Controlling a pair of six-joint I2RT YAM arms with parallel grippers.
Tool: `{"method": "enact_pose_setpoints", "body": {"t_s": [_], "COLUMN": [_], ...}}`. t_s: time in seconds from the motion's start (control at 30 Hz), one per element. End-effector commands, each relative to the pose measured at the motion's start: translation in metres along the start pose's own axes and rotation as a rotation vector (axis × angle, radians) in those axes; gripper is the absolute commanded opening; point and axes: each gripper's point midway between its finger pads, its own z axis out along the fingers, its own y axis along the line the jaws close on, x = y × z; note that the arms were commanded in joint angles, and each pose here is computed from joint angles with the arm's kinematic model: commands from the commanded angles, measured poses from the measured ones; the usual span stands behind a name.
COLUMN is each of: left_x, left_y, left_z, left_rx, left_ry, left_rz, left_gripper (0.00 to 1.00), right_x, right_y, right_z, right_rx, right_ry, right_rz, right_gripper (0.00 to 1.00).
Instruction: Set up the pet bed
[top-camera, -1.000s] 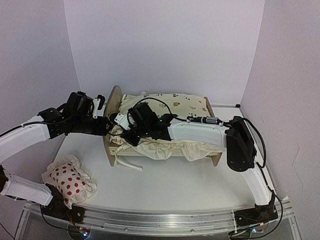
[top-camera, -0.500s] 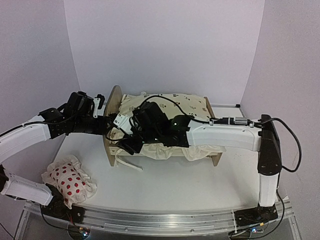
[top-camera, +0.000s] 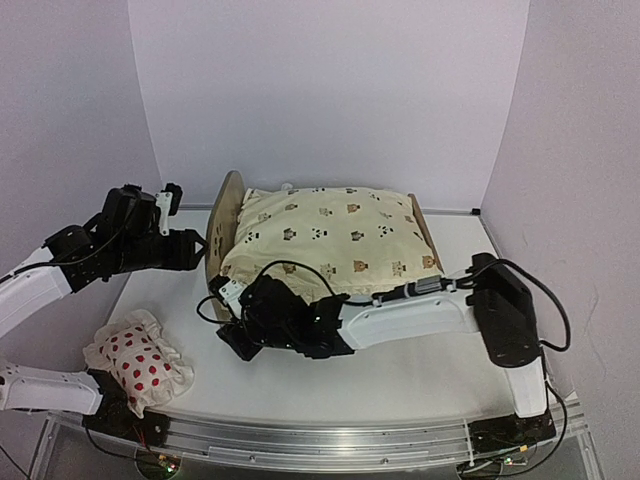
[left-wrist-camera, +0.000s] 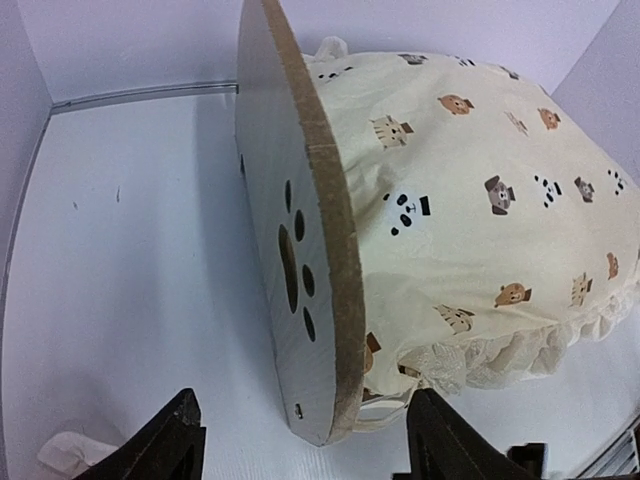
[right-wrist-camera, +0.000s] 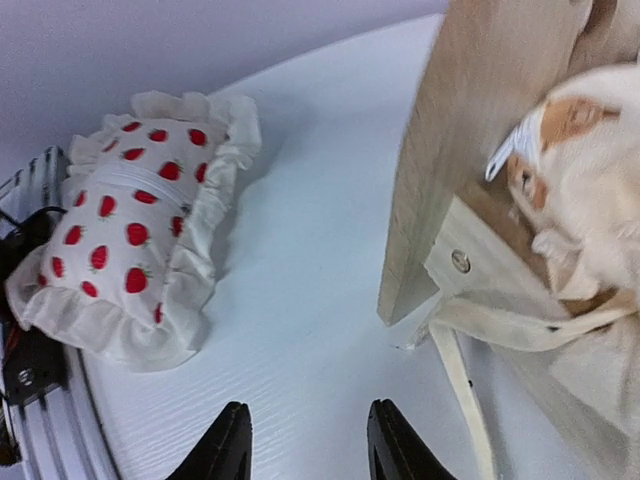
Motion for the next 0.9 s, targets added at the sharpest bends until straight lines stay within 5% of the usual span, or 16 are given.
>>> {"method": "enact_pose_setpoints", "body": {"t_s": [0.0, 0.87], "left_x": [0.006, 0.021], "left_y": [0.014, 0.018], "left_z": [-0.015, -0.033], "left_rx": [-0.047, -0.004], "left_ry": [-0.01, -0.032], "left_rz": [-0.016, -0.022], "left_gripper": [0.76, 0.81], "right_x": [-0.011, 0.05], "right_y": [-0.016, -0.071], "right_z": [0.03, 0.106], "right_rx": [0.102, 0.387], "right_ry": [-0.079, -0.091], "right_rz": [0.166, 0.133], "right_gripper": [0.39, 0.3]}}
